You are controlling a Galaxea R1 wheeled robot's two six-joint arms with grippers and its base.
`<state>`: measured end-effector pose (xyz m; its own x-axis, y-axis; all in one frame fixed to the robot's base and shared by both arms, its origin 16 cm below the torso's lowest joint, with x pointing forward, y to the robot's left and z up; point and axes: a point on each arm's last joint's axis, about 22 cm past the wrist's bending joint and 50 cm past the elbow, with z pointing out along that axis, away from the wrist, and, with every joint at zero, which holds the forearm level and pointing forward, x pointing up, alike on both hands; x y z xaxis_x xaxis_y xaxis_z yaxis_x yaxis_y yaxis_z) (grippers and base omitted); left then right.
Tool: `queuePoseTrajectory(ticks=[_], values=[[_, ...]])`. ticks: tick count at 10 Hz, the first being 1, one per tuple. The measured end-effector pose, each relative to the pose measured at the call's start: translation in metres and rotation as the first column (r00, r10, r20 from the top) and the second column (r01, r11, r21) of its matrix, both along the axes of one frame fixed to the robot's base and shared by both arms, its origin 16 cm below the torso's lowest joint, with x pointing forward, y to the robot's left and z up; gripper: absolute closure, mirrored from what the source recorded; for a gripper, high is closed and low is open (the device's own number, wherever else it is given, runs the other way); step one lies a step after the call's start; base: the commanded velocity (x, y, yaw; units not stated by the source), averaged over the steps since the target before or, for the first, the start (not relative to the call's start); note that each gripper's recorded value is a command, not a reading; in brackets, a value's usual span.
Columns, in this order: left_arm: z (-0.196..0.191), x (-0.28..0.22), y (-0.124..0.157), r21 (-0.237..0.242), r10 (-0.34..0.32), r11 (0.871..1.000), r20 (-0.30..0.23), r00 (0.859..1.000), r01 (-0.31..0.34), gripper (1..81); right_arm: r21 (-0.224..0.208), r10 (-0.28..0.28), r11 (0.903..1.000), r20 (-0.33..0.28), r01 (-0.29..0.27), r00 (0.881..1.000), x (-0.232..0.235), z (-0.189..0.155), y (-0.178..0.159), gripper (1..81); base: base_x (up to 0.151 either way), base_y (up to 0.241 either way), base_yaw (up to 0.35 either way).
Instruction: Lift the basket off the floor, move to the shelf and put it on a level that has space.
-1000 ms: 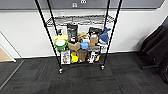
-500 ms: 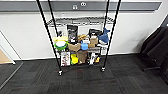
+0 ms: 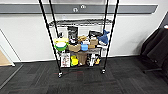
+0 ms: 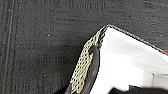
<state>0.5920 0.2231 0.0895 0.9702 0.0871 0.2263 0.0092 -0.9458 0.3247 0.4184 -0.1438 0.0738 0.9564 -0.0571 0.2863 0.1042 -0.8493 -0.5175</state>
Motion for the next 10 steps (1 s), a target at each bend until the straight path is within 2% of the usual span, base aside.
queuePoseTrajectory(ticks=[2, 5, 8, 10], values=[[-0.014, 0.003, -0.005, 0.0, -0.003, 1.0, 0.018, 1.0, 0.003, 1.0, 0.015, 0.0, 0.9999, 0.026, -0.001, 1.0, 0.01, -0.012, 0.008, 1.0, 0.0, 0.0, 0.0], [-0.058, -0.011, 0.009, 0.027, 0.012, 1.0, -0.016, 1.0, -0.011, 1.0, 0.026, -0.015, 0.9996, -0.019, 0.015, 1.0, -0.005, -0.047, 0.012, 1.0, 0.0, 0.0, 0.0], [-0.067, -0.015, 0.01, 0.029, 0.013, 0.999, -0.021, 1.0, -0.013, 1.0, 0.034, -0.039, 0.9986, -0.03, 0.04, 0.999, 0.0, -0.051, 0.012, 1.0, 0.0, 0.0, 0.0], [-0.064, -0.008, 0.011, 0.026, 0.02, 0.999, 0.002, 1.0, -0.02, 1.0, 0.044, -0.054, 0.9976, -0.018, 0.055, 0.998, 0.018, -0.046, 0.015, 1.0, 0.0, 0.0, 0.0]])
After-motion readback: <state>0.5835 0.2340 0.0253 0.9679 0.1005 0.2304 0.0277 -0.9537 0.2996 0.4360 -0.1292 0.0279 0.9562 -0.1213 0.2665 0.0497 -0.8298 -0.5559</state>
